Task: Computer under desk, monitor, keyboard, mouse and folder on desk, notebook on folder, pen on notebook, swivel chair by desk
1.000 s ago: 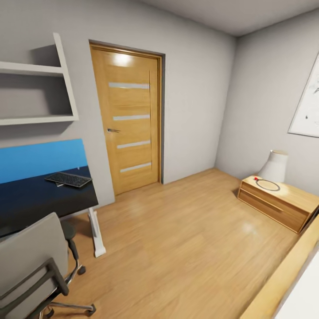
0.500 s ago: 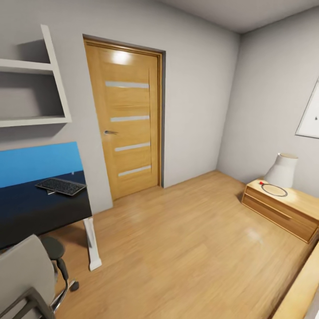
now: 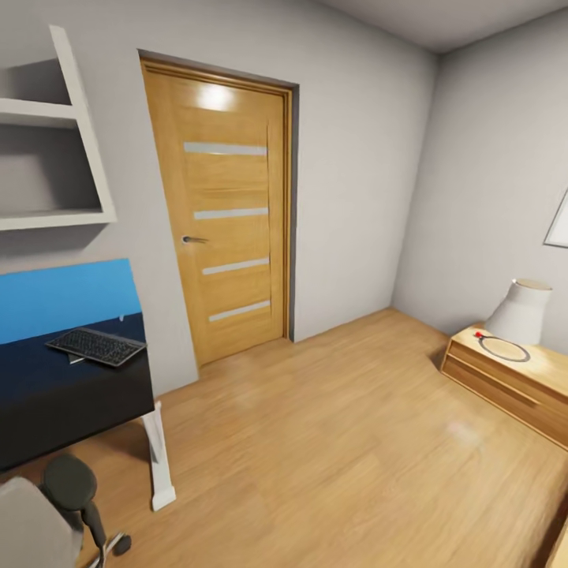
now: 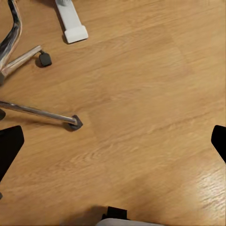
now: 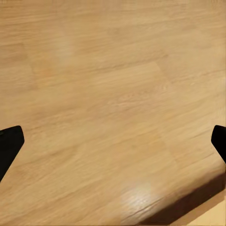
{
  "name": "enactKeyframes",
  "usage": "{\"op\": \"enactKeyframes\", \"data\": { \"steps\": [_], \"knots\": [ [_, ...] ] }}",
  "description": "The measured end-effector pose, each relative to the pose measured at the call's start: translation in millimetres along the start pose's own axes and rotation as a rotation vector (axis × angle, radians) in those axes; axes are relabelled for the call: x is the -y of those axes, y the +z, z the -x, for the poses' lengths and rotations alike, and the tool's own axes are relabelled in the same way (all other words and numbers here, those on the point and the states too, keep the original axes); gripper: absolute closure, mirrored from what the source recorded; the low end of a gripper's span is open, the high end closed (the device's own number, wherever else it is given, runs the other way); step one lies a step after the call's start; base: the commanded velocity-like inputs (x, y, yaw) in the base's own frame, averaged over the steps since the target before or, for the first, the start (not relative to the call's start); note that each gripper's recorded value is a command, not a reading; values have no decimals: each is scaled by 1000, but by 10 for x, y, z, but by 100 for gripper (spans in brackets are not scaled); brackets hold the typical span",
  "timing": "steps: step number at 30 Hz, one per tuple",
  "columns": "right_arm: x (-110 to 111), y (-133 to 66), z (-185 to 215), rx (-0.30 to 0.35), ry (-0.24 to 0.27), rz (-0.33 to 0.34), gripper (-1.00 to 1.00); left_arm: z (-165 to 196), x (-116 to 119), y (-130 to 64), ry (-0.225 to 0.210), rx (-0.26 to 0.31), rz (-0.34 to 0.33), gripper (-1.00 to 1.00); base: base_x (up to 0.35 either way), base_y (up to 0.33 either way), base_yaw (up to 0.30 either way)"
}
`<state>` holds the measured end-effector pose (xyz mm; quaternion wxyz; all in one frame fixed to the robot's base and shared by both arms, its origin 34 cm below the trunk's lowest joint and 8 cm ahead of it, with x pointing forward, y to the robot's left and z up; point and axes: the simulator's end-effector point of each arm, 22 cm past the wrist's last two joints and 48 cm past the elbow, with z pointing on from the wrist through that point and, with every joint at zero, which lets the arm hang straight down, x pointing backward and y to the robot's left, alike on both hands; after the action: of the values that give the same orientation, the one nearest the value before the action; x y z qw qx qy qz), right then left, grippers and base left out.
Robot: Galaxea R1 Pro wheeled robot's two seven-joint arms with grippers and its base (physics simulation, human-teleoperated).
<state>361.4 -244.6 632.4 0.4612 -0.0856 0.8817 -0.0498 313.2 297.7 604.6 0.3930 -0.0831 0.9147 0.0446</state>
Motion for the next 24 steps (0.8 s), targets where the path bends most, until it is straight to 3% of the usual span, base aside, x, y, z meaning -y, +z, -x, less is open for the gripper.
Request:
{"op": "enactKeyframes", "data": {
  "steps": [24],
  "knots": [
    [5,3,8,3,0,-1,-100,0,2,0,1,0,-1,-100,331,2,0]
  ]
}}
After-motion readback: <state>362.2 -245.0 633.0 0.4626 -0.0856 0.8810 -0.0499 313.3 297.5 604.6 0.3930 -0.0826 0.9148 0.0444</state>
